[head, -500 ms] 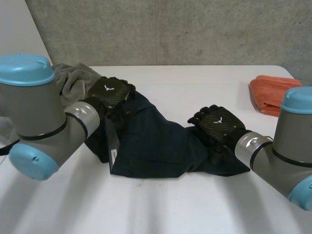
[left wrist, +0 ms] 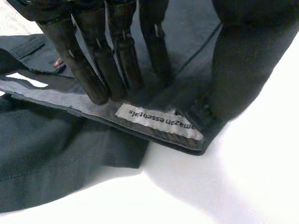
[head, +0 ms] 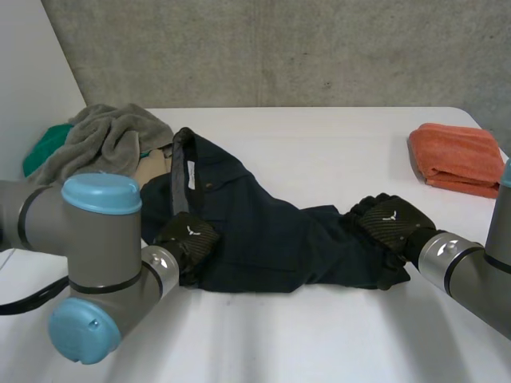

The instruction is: Fold the laundry.

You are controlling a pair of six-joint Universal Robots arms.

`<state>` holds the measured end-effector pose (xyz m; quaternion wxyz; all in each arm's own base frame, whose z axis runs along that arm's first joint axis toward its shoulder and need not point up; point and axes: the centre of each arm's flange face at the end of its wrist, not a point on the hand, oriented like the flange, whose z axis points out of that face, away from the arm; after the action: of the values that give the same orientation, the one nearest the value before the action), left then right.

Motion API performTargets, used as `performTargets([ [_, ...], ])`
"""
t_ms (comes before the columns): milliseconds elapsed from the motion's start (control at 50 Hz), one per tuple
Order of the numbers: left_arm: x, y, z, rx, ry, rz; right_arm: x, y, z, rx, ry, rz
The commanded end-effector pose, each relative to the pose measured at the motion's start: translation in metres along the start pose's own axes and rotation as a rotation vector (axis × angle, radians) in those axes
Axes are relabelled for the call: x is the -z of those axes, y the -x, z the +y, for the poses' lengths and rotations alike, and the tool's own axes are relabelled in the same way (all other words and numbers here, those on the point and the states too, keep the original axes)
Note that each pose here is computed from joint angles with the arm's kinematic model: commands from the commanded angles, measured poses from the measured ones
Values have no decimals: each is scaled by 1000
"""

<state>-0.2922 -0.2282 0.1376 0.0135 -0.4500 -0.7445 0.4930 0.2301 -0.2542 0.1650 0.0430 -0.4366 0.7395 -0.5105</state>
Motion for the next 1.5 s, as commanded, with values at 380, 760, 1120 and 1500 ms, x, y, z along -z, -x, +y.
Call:
performTargets([
  [380,88,138,-255,99,-1101,-555,14,-22,-22,-104,-92,107],
  [760,-15,-30,-167,211,-656,290,10,-50,-5,-178,-67,146],
  [1120,70,-3,-82,276,-206,-81,-1,1,-11,182,-200,-136],
  [1500,105,2,-5,288,123,-233,-68,34,1,352,-235,-219],
])
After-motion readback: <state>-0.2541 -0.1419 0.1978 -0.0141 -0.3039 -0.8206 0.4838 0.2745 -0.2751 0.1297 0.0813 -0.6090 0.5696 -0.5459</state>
